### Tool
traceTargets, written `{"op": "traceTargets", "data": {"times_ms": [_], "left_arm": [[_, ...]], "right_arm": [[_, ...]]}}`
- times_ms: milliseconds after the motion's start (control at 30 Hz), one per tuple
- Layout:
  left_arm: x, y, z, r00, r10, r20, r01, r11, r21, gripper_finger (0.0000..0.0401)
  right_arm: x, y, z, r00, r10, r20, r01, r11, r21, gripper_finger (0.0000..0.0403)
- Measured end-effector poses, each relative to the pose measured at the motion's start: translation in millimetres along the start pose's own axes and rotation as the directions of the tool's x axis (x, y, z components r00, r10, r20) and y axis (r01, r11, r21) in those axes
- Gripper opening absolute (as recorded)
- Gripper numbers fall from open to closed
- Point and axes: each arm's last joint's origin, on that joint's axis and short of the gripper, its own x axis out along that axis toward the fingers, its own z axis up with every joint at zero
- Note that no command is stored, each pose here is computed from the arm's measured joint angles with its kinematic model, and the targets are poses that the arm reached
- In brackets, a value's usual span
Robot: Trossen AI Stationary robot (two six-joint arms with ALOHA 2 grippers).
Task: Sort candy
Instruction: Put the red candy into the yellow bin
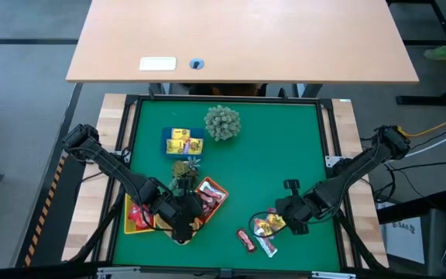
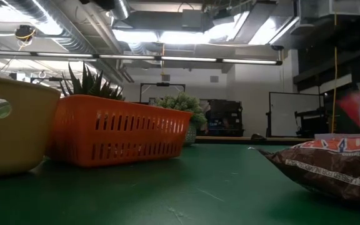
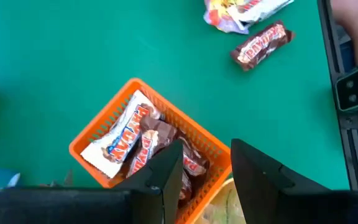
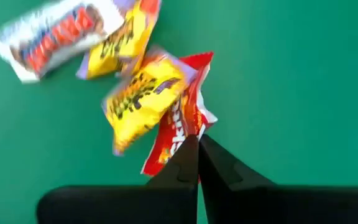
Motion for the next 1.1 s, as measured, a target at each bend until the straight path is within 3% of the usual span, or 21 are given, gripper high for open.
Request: {"op": "traceTargets", "data": {"times_ms": [333, 533, 767, 933, 1100], "left_arm": [[6.9, 13.8, 15.5, 0.998, 0.004, 0.067, 0.001, 0.997, -0.076, 0.0121], [11.4, 24.8, 31.2, 0.987, 0.010, 0.159, 0.007, 0.994, -0.106, 0.0121], [14.8, 38.2, 48.4, 0.965, 0.017, 0.263, 0.032, 0.983, -0.180, 0.0121], [16.8, 46.1, 53.0, 0.960, 0.033, 0.279, 0.026, 0.978, -0.205, 0.0121], [17.7, 49.1, 54.0, 0.960, 0.041, 0.278, 0.020, 0.977, -0.212, 0.0121]], "right_arm": [[-31.8, -24.7, 47.0, 0.960, -0.131, 0.246, 0.140, 0.990, -0.021, 0.0002], [-35.7, -41.6, 73.2, 0.904, -0.113, 0.412, 0.149, 0.987, -0.057, 0.0002], [-44.1, -52.2, 95.3, 0.805, -0.101, 0.584, 0.180, 0.981, -0.077, 0.0002], [-48.7, -50.9, 101.6, 0.757, -0.088, 0.647, 0.210, 0.971, -0.114, 0.0002], [-50.0, -50.0, 102.9, 0.745, -0.082, 0.662, 0.210, 0.971, -0.116, 0.0002]]}}
